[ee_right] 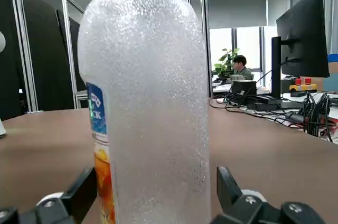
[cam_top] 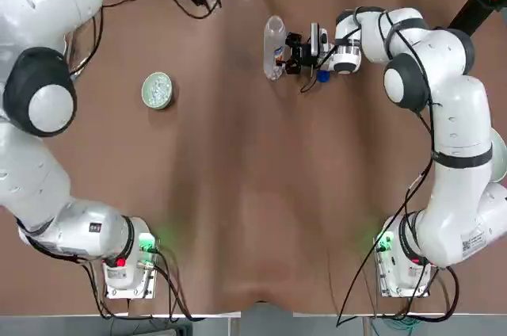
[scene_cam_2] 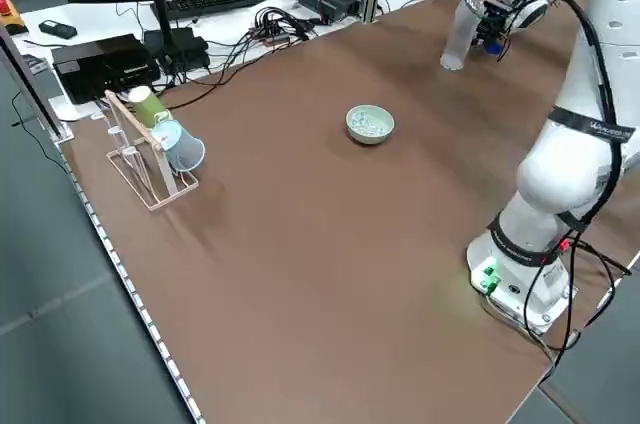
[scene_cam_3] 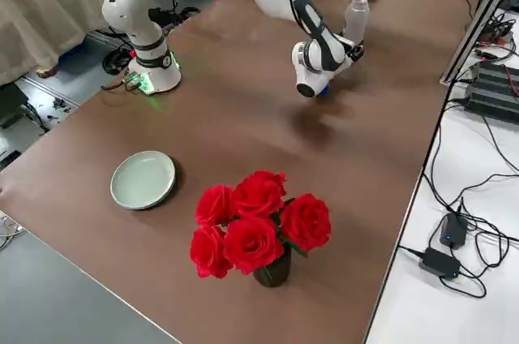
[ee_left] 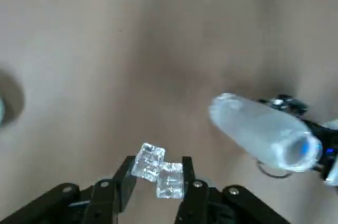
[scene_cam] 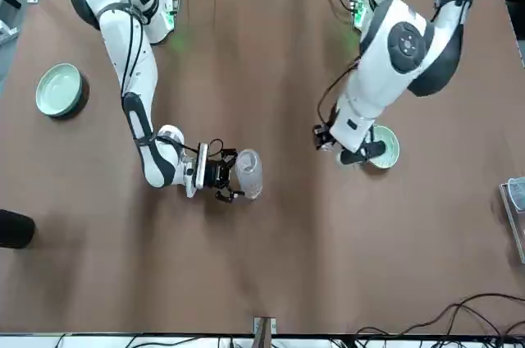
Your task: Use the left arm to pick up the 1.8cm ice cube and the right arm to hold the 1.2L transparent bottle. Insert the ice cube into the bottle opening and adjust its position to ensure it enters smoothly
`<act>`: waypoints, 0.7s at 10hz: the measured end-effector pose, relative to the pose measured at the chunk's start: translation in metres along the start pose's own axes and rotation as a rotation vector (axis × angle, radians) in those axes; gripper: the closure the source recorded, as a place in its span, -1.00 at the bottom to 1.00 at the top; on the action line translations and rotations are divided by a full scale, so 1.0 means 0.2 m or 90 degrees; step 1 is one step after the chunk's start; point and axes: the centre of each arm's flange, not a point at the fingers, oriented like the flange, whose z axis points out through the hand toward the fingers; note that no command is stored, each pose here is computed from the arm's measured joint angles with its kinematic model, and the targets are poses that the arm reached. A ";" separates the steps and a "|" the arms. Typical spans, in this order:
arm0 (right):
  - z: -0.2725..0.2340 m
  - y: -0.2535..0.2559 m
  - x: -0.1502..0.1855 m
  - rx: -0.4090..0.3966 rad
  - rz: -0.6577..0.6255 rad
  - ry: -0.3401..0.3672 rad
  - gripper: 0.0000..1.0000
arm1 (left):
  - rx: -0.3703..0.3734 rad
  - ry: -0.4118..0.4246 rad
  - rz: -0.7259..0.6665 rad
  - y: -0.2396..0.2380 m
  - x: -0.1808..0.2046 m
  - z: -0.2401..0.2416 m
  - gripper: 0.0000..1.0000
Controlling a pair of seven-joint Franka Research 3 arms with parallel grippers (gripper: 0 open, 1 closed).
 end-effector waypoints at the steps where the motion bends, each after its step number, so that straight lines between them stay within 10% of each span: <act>1: 0.00 0.00 0.00 0.000 0.000 0.000 -1.00 | -0.015 -0.008 -0.018 0.13 -0.04 0.03 0.21; 7: 0.01 0.00 0.00 0.001 -0.001 0.000 -1.00 | -0.097 -0.005 -0.061 0.57 -0.22 0.22 0.21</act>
